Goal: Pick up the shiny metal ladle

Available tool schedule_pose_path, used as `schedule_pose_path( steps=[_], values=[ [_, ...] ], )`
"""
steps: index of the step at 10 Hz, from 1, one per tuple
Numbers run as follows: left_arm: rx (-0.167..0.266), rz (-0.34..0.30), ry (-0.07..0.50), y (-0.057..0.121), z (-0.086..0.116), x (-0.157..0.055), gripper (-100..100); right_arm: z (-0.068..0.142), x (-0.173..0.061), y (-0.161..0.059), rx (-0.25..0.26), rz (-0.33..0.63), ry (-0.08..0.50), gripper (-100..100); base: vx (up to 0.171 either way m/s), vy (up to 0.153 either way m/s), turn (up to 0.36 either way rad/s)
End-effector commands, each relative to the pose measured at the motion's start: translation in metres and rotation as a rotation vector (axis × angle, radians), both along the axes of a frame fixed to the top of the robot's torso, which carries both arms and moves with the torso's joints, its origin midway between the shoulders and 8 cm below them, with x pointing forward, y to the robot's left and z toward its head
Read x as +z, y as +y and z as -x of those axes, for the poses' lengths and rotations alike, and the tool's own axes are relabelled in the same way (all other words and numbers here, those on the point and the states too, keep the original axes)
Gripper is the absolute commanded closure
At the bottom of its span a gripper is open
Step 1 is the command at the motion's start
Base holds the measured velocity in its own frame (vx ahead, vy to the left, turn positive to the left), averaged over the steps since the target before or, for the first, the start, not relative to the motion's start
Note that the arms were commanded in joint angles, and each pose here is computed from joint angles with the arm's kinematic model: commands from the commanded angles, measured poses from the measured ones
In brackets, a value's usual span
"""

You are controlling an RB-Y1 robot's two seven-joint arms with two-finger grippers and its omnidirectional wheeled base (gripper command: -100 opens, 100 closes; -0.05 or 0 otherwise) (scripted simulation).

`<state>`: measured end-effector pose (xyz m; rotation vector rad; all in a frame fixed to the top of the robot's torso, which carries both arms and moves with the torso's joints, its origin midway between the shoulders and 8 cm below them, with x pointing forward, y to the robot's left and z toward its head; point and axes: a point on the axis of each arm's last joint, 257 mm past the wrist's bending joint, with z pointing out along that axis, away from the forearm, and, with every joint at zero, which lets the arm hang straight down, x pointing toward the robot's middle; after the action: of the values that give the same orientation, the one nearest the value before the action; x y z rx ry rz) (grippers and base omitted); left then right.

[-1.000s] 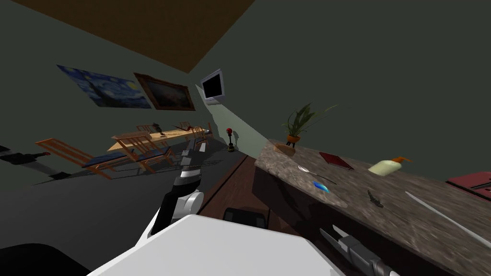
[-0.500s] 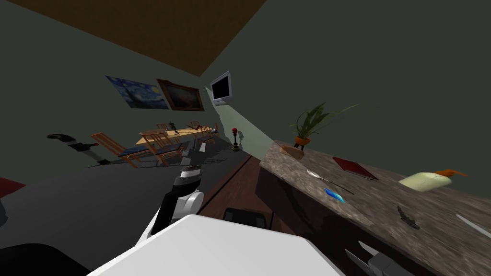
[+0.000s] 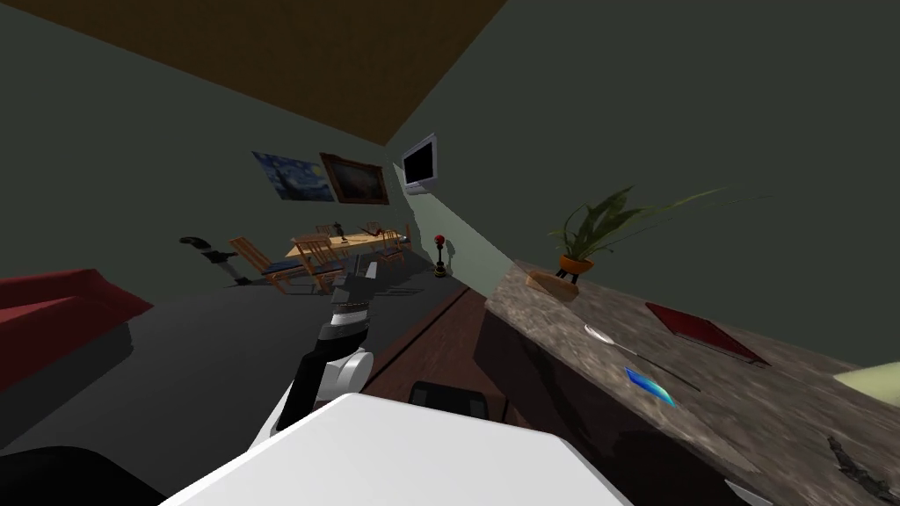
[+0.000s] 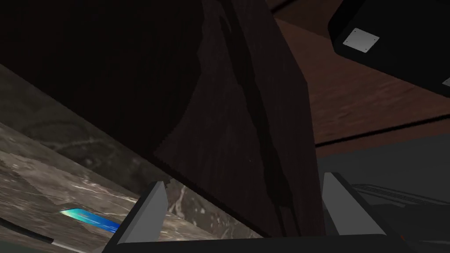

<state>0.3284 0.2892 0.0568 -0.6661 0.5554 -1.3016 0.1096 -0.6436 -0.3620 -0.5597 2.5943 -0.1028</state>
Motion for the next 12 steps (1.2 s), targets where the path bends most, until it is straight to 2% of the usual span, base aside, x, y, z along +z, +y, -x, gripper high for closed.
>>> schedule_pose_path(
  steps=[1,2,3,5,9,11,12],
  values=[
    [0.000,0.000,0.000,0.000,0.000,0.000,0,0.010,0.012,-0.030,0.031,0.079,0.054,-100,0.036,-0.016,0.327],
    [0.000,0.000,0.000,0.000,0.000,0.000,0,0.018,0.021,-0.048,0.049,0.127,0.089,-100,0.065,-0.041,0.303],
    [0.000,0.000,0.000,0.000,0.000,0.000,0,0.018,0.021,-0.048,0.049,0.127,0.089,-100,0.049,-0.036,0.093],
    [0.000,0.000,0.000,0.000,0.000,0.000,0,0.029,0.036,-0.077,0.081,0.207,0.147,-100,0.064,-0.043,0.212],
    [0.000,0.000,0.000,0.000,0.000,0.000,0,0.055,0.052,-0.113,0.129,0.311,0.246,-100,0.123,-0.115,0.282],
    [0.000,0.000,0.000,0.000,0.000,0.000,0,0.066,0.050,-0.117,0.139,0.324,0.273,-100,0.138,-0.153,0.234],
    [0.000,0.000,0.000,0.000,0.000,0.000,0,0.062,0.050,-0.115,0.135,0.318,0.263,-100,0.042,-0.065,0.050]
  ],
)
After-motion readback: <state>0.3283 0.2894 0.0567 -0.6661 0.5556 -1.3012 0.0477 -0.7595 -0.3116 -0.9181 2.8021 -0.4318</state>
